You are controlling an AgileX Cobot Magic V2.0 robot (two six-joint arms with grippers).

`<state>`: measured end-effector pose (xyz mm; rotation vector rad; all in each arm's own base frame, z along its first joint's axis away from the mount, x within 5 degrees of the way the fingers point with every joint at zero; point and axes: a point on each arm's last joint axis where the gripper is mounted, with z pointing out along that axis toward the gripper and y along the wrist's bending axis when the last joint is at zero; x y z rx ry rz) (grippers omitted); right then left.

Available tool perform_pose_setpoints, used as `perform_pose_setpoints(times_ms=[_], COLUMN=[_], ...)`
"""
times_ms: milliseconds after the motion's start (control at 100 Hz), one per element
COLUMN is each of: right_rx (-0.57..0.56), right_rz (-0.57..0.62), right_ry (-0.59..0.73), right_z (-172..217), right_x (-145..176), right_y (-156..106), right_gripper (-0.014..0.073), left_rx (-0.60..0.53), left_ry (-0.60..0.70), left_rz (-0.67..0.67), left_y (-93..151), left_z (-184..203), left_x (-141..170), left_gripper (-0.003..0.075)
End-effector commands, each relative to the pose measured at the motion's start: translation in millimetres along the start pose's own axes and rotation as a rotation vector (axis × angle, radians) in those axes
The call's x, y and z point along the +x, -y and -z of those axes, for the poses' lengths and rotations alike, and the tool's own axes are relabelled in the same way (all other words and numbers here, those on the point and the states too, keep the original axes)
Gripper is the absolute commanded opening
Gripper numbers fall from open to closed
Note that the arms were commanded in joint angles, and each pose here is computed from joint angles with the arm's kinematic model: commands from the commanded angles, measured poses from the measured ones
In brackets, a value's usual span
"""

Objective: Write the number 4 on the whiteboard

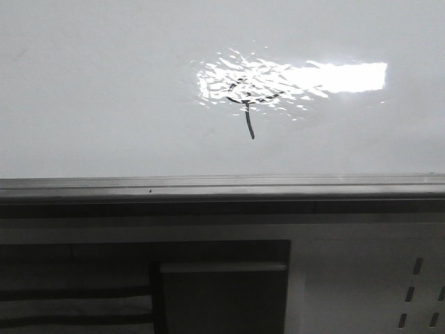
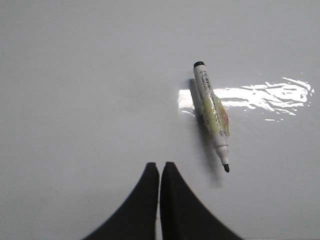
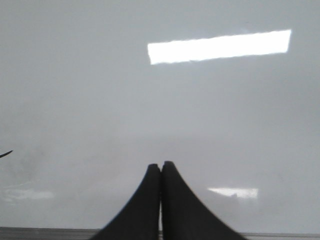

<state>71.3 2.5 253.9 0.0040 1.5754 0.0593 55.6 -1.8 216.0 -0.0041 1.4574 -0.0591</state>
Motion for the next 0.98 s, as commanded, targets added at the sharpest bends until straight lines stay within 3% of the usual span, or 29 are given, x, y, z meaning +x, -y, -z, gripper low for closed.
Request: perform_pose_setpoints(times_ms=[0, 220, 970], right_rx=[0.013, 0.012, 0.016], right_rz=[0.007, 0.018, 0.033], right_ry=[0.174, 0.194, 0.210], right_z=[6, 13, 18], right_x=[1, 38, 38], right_y=[1, 2, 2], right_gripper=[-0.0067, -0.0067, -0.0067], left_rx=[-0.002, -0.002, -0.002], left_ry=[0.051, 0.051, 0.052], left_rz=[0.009, 0.009, 0.009], left_y=[0, 0, 0], left_z=[-1, -1, -1], left_x=[1, 1, 1], left_gripper=[-0.0020, -0.0020, -0.0020])
